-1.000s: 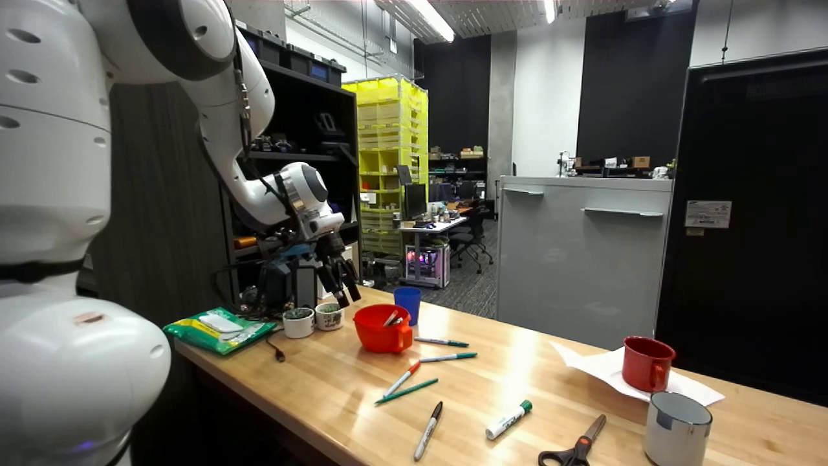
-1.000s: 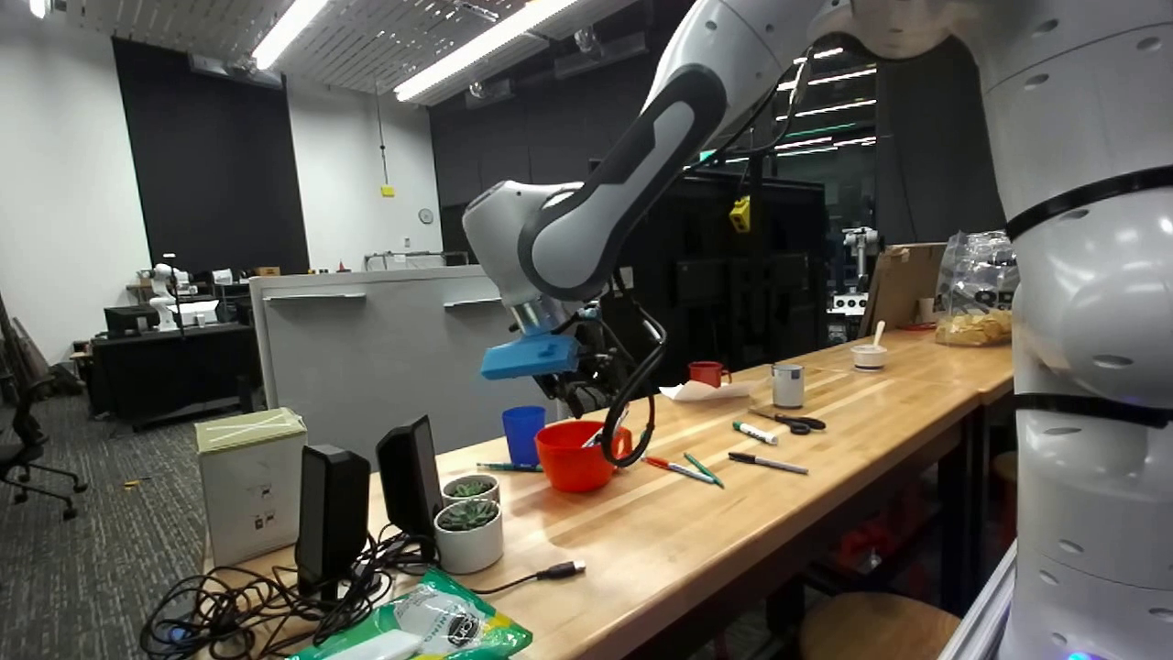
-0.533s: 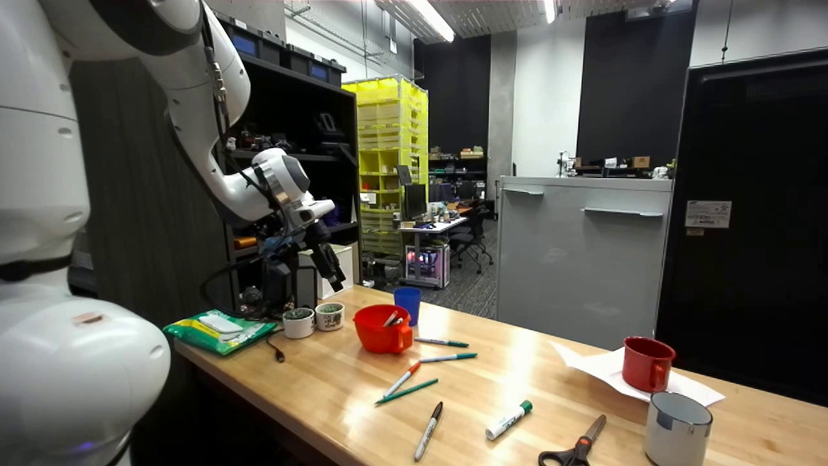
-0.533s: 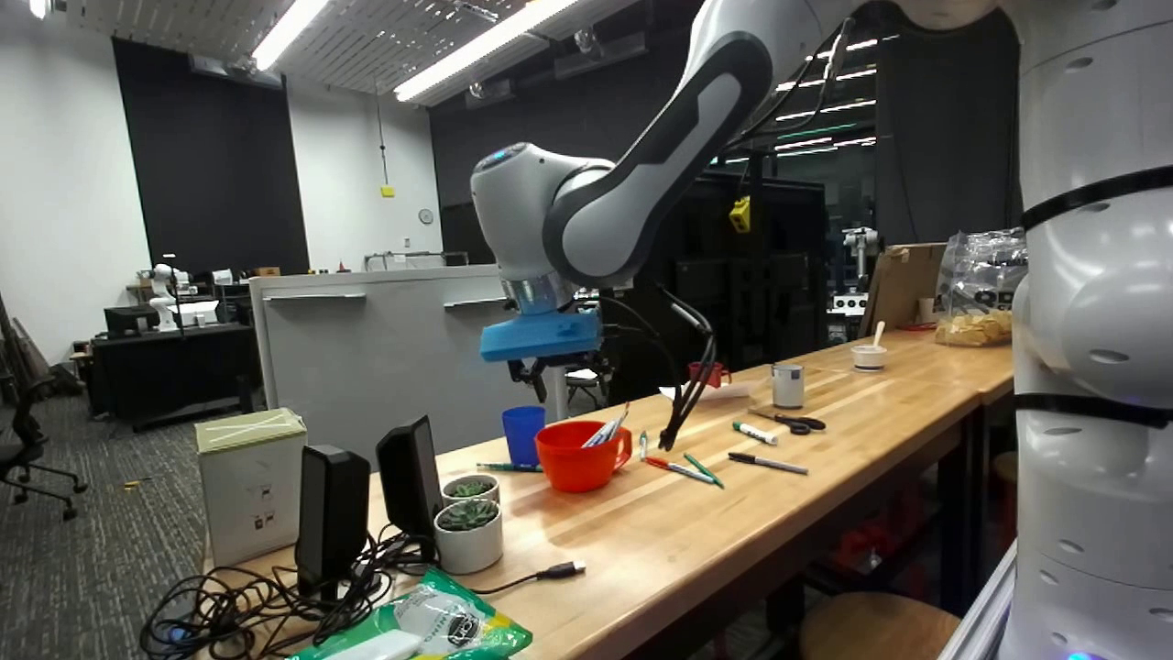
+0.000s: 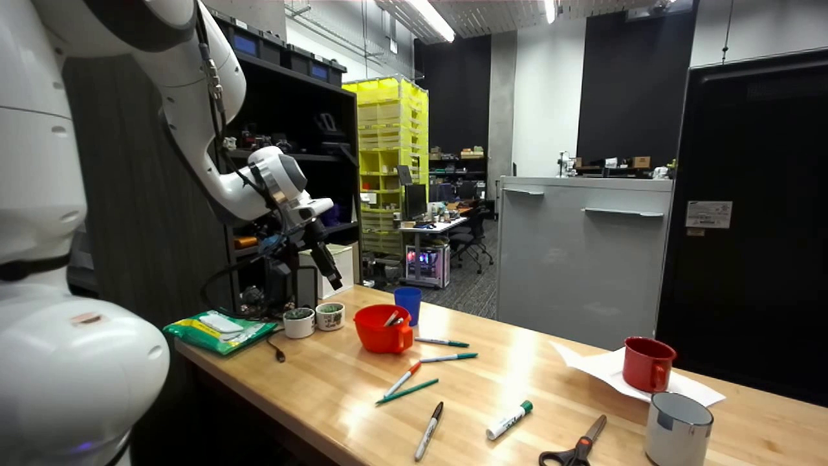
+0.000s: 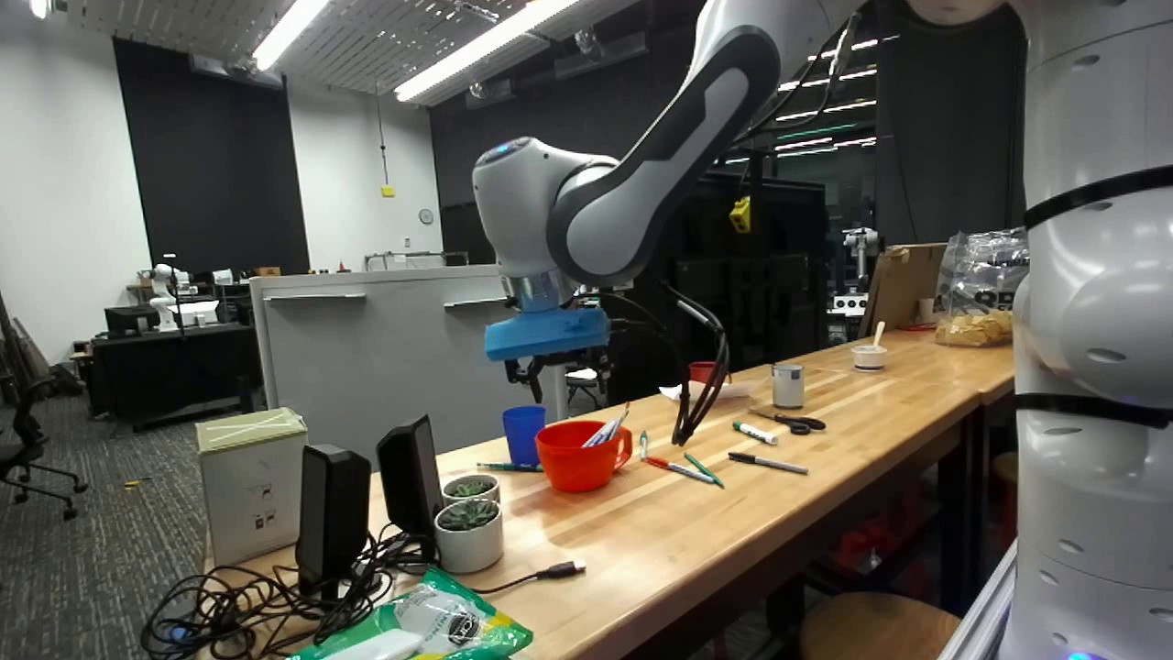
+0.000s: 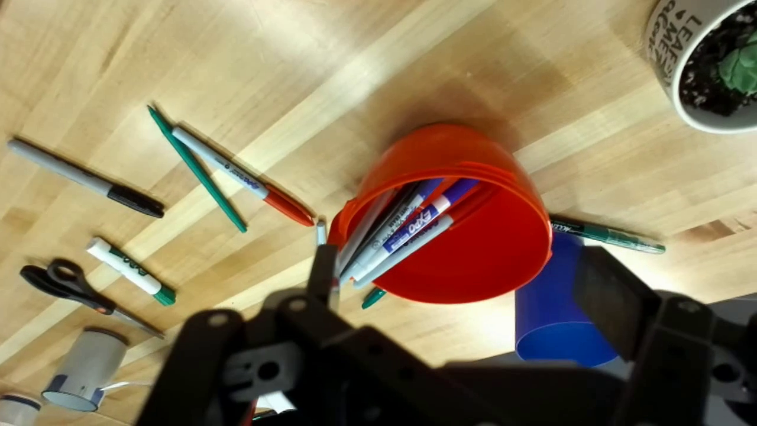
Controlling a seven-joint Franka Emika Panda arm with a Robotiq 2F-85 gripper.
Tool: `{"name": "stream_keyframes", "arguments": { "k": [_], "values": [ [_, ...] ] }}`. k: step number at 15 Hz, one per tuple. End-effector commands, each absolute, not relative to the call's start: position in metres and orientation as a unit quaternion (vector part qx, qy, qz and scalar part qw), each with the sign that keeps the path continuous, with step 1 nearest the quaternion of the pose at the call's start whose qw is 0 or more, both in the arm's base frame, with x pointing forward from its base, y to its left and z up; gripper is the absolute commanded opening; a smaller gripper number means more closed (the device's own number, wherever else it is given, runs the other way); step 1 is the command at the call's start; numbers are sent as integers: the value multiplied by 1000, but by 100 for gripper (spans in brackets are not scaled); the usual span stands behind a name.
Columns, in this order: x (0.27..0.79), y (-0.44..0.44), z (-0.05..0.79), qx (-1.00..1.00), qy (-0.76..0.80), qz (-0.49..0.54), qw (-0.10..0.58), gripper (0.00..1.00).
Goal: Remove one pencil from the cup, then put the cup upright
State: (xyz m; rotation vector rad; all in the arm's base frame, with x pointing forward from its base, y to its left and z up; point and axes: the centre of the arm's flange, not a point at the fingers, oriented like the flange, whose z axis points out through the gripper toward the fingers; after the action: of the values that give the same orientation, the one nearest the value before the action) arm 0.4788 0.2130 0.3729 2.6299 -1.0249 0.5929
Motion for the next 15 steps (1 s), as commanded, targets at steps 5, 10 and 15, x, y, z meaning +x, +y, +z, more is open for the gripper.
{"name": "stream_keyframes", "arguments": {
  "k": [5, 10, 15],
  "values": [
    [507, 139, 395, 965, -185, 144, 121, 100],
    [509, 64, 406, 981, -84, 109, 141, 100],
    [494, -37, 433, 984, -15, 97, 151, 100]
  ]
}}
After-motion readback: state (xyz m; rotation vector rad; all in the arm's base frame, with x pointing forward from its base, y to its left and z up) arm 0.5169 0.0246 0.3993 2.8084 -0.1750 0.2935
